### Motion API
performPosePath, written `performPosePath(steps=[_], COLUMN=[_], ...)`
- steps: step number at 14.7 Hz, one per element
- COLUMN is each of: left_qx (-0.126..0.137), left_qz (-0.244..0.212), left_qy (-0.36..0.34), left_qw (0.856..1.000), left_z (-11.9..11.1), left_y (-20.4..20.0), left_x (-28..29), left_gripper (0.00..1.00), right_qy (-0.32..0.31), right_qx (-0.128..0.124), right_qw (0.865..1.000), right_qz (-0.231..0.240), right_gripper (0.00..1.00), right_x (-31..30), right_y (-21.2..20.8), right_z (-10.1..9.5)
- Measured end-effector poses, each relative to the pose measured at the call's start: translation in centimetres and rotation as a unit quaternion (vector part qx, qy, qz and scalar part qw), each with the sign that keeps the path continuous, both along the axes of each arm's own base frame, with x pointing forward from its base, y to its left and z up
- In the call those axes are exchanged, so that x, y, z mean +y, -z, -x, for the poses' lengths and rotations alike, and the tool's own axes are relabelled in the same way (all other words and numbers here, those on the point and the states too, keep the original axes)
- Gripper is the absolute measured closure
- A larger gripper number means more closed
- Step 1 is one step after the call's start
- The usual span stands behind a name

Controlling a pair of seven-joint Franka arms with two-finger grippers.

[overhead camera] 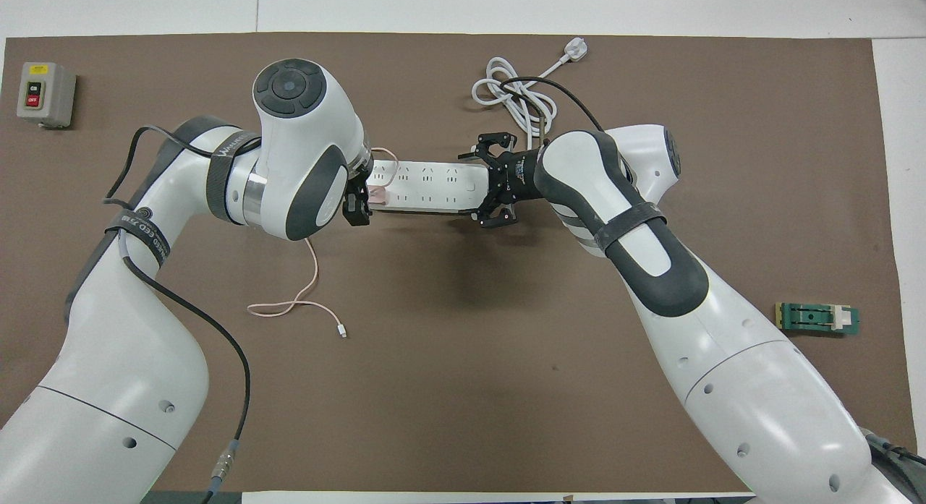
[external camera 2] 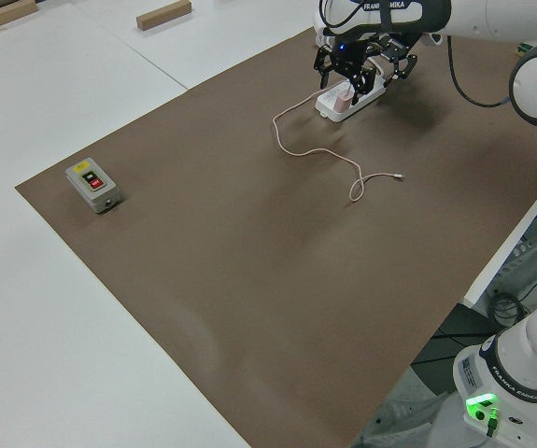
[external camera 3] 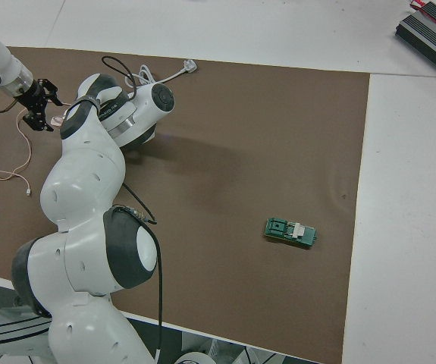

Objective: Unplug charger and place it aside

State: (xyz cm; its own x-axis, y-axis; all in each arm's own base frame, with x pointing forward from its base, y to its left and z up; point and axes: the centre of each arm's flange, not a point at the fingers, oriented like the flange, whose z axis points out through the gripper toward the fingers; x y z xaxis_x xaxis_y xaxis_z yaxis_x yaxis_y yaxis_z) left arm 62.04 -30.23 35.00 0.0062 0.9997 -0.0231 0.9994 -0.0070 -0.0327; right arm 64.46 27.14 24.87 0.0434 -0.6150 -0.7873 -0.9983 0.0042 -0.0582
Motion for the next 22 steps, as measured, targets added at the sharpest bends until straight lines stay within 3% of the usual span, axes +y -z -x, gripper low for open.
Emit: performPosePath(steps=[11,12,17,20,22], left_qx=[-0.006,-0.006,-0.013,-0.018,-0.028], left_qz=[0.003,0.002,-0.011,-0.014,-0.016], left_qy=[-0.012,-0.012,-0.008,-0.006,-0.002], left_qw=[1.000,1.000,1.000,1.000,0.999], left_z=[2.0,2.1,2.3,2.5,2.3], left_y=[0.7,0.8,1.1,1.4,1.3], left_x=[-2.5,-2.5,-1.7,-1.5,-1.5], left_gripper=[0.05,0.08,0.16,0.28,0.55], right_qy=[-0.007,-0.005,-0.004,-0.004,-0.004], right_qx=[-0.006,-0.006,-0.006,-0.006,-0.006], right_qw=[1.000,1.000,1.000,1.000,1.000], right_qz=[0.011,0.010,0.010,0.010,0.010], right_gripper=[0.00,0.06,0.06,0.06,0.06], right_x=[-0.6,-0.7,-0.7,-0.7,-0.7], right_y=[2.5,2.4,2.4,2.4,2.4], right_z=[-0.1,-0.2,-0.1,-0.2,-0.2])
